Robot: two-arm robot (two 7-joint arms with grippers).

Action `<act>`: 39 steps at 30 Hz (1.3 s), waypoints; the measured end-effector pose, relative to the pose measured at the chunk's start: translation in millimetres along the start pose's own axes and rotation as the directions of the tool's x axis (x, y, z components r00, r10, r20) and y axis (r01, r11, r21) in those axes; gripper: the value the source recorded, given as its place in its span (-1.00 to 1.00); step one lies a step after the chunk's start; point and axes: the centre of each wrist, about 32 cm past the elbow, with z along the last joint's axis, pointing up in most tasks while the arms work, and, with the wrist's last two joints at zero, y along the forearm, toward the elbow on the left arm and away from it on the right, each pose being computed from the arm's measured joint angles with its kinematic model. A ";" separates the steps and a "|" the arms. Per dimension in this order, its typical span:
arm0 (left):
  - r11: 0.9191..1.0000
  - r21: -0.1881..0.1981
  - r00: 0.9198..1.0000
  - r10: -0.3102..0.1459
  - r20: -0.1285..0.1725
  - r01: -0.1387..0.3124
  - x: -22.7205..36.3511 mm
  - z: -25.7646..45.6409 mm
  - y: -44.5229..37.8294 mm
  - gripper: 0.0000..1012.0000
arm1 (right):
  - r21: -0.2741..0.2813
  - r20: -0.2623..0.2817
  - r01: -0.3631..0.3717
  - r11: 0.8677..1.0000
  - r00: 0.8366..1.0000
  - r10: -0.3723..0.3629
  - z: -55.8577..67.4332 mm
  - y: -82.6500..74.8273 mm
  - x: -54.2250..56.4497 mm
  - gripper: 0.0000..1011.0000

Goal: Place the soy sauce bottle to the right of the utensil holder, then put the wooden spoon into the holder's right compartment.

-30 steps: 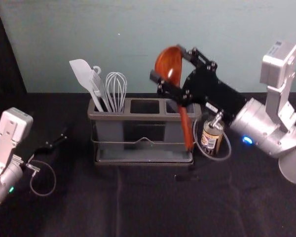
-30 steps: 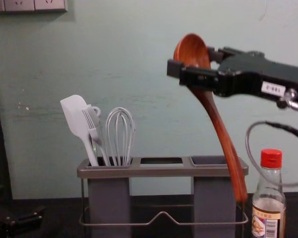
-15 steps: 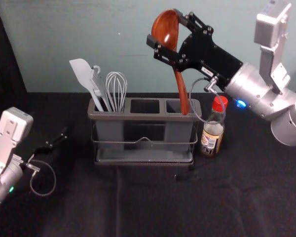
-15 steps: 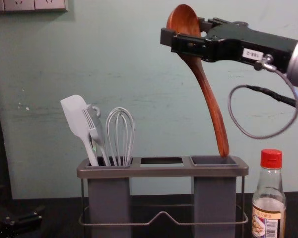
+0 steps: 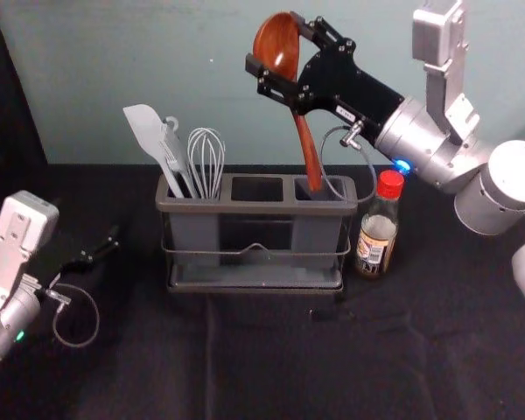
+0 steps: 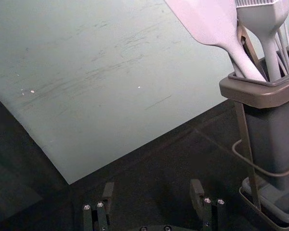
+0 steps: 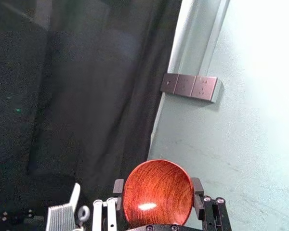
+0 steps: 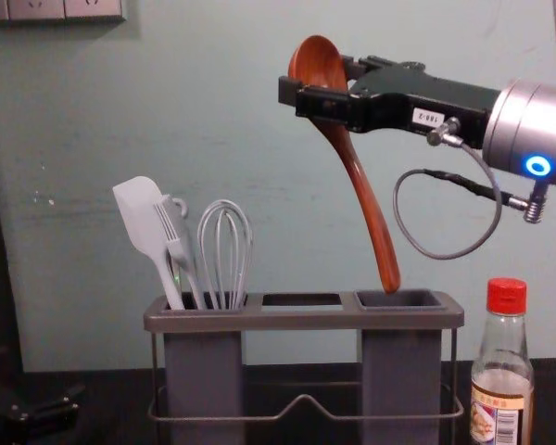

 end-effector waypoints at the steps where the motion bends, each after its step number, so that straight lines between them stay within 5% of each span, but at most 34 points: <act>1: 1.000 0.000 1.000 0.000 0.000 0.000 0.0 0.0 0.0 1.00 | -0.003 -0.001 0.000 1.000 1.000 0.000 -1.6 0.5 0.4 0.66; 16: 1.000 0.000 1.000 0.000 0.000 0.000 0.0 0.0 0.0 1.00 | -0.054 -0.019 -0.007 0.998 1.000 0.006 -20.5 -1.7 3.2 0.66; 39: 1.000 0.000 1.000 0.000 0.000 0.000 0.0 0.0 0.0 1.00 | -0.132 0.010 0.026 0.991 1.000 -0.025 12.0 -49.0 -10.0 0.66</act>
